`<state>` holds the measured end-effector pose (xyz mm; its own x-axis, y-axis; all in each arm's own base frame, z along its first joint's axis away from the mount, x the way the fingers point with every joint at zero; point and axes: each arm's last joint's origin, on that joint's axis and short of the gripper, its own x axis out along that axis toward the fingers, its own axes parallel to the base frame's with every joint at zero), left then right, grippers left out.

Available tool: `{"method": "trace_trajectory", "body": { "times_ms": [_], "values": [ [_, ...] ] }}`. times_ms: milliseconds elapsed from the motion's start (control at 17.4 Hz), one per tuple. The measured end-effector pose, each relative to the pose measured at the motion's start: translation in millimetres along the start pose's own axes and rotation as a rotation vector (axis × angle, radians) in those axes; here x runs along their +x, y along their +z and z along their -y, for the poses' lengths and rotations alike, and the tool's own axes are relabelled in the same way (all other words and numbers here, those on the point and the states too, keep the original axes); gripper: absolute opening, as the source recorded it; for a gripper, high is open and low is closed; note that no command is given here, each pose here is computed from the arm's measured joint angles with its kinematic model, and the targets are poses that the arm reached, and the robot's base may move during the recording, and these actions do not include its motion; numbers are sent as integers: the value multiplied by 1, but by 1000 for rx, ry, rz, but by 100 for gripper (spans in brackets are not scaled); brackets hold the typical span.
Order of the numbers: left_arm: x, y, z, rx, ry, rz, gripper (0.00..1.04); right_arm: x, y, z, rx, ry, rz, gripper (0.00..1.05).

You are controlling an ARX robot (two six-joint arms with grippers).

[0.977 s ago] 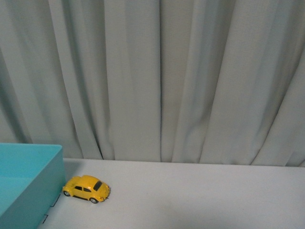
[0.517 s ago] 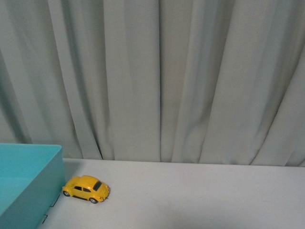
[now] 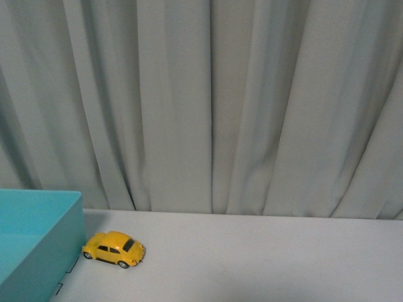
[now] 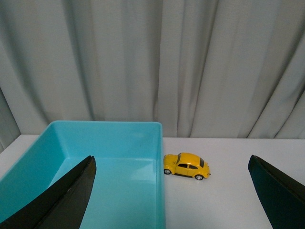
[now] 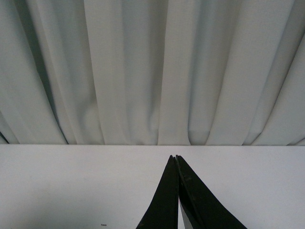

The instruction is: Wind up and store yellow beetle toy

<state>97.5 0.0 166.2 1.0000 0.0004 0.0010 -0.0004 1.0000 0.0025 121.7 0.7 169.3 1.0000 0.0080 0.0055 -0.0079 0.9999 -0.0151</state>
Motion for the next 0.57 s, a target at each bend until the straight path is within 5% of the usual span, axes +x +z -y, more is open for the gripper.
{"method": "trace_trajectory", "body": {
  "times_ms": [575],
  "values": [
    [0,0,0,0,0,0,98,-12,0,0,0,0,4,2]
  ]
}}
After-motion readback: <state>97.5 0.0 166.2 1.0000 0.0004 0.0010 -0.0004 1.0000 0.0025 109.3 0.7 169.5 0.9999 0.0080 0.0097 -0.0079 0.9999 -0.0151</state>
